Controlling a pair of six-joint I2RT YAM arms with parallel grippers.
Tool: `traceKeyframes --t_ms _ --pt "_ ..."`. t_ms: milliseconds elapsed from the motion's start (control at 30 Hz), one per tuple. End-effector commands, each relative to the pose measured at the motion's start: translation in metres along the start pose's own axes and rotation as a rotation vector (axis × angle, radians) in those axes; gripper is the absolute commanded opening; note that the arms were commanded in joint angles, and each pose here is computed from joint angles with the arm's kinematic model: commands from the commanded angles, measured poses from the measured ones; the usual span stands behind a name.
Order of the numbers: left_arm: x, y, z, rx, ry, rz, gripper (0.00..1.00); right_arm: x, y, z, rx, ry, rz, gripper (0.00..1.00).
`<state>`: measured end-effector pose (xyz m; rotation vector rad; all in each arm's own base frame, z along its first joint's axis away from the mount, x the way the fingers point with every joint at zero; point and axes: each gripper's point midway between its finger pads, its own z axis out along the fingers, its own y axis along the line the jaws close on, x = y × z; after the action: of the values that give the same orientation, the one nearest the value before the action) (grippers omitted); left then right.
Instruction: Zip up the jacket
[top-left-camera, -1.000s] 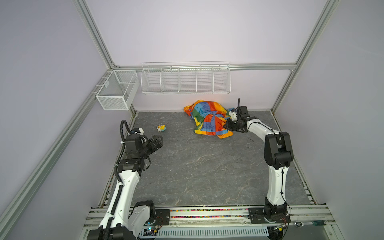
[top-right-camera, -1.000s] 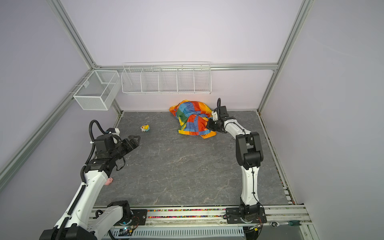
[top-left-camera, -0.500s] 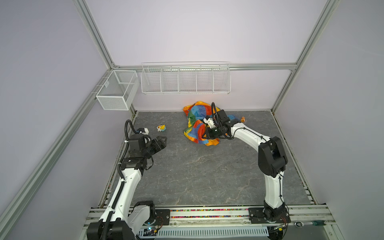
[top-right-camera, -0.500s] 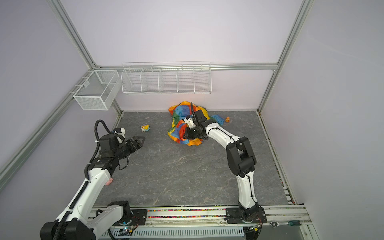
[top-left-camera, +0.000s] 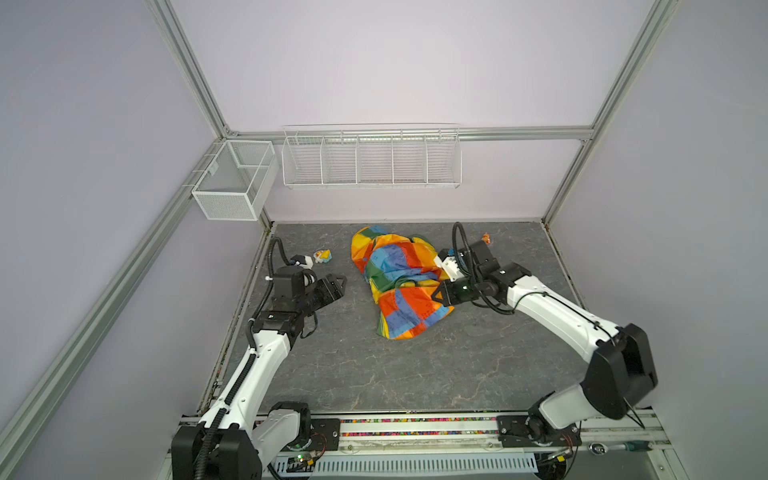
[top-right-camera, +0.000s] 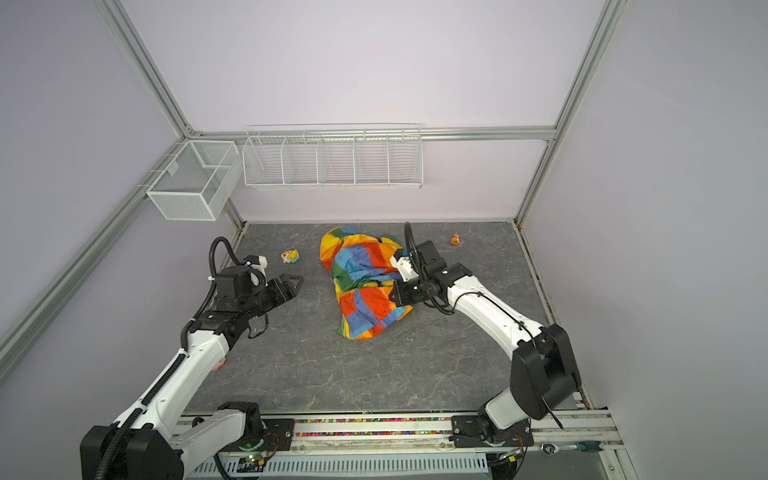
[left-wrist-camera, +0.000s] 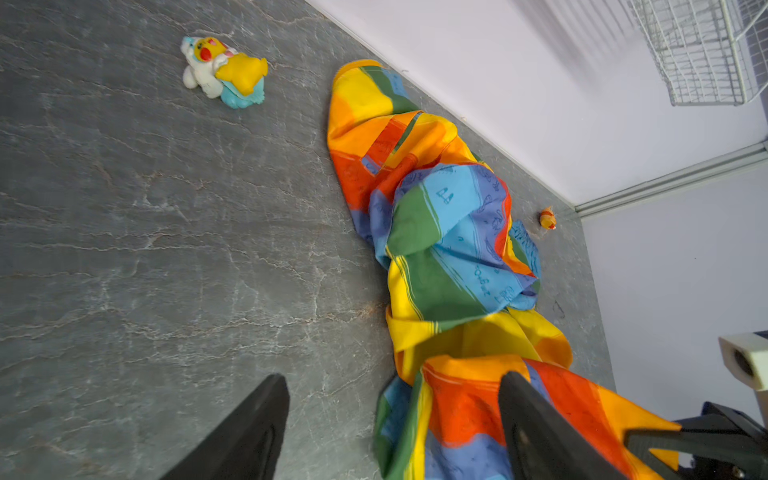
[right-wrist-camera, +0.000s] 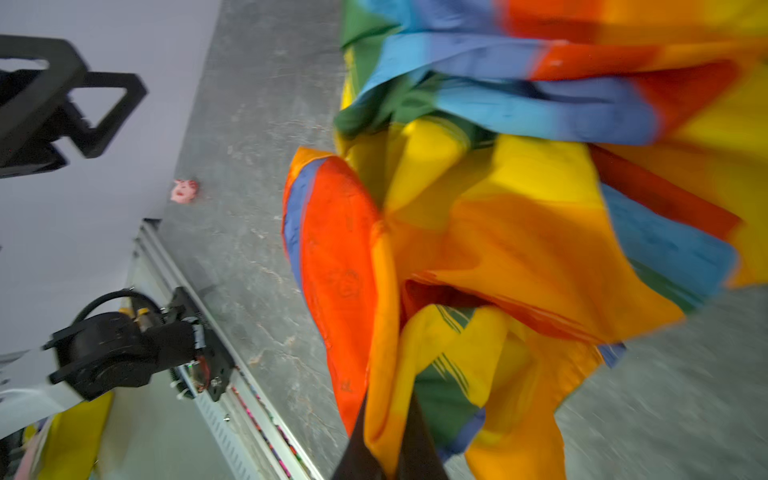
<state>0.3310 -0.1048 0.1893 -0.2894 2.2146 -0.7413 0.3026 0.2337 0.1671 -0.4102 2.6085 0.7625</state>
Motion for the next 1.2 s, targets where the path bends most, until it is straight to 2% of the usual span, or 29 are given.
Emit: traceKeyframes --t_ms 0,33,67,167,200,267,333,500,667,833,967,1167 --pt "0.000 -0.012 0.009 0.000 0.000 0.029 0.80 0.011 -0.075 -0.027 0.294 -0.021 0.162 0.07" --pt "0.004 -0.015 0.014 0.001 0.009 0.033 0.80 0.013 -0.084 -0.033 0.323 -0.021 0.193 0.07" --pt "0.007 -0.017 0.017 0.004 0.017 0.035 0.80 0.013 -0.088 -0.036 0.332 -0.026 0.205 0.13" --pt "0.017 -0.021 0.031 0.005 0.044 0.030 0.81 0.008 -0.085 -0.042 0.334 -0.052 0.195 0.48" --pt "0.020 -0.023 0.035 0.008 0.054 0.031 0.81 0.006 -0.084 -0.043 0.334 -0.059 0.193 0.56" --pt "0.025 -0.027 0.040 0.008 0.062 0.032 0.81 0.005 -0.082 -0.045 0.335 -0.069 0.189 0.67" --pt "0.032 -0.030 0.045 0.013 0.075 0.035 0.81 0.004 -0.079 -0.045 0.334 -0.072 0.175 0.73" --pt "0.048 -0.039 0.056 0.024 0.109 0.041 0.81 0.007 -0.056 -0.036 0.346 -0.044 0.077 0.75" --pt "0.063 -0.048 0.062 0.045 0.119 0.044 0.81 0.013 -0.046 -0.030 0.430 -0.026 0.015 0.77" --pt "0.073 -0.053 0.075 0.057 0.153 0.051 0.81 0.020 -0.029 -0.013 0.369 0.003 -0.007 0.79" --pt "0.078 -0.057 0.085 0.066 0.170 0.057 0.81 0.026 -0.024 0.006 0.371 0.048 -0.013 0.79" --pt "0.082 -0.065 0.106 0.084 0.203 0.071 0.80 0.017 -0.004 0.034 0.311 0.052 -0.024 0.79"
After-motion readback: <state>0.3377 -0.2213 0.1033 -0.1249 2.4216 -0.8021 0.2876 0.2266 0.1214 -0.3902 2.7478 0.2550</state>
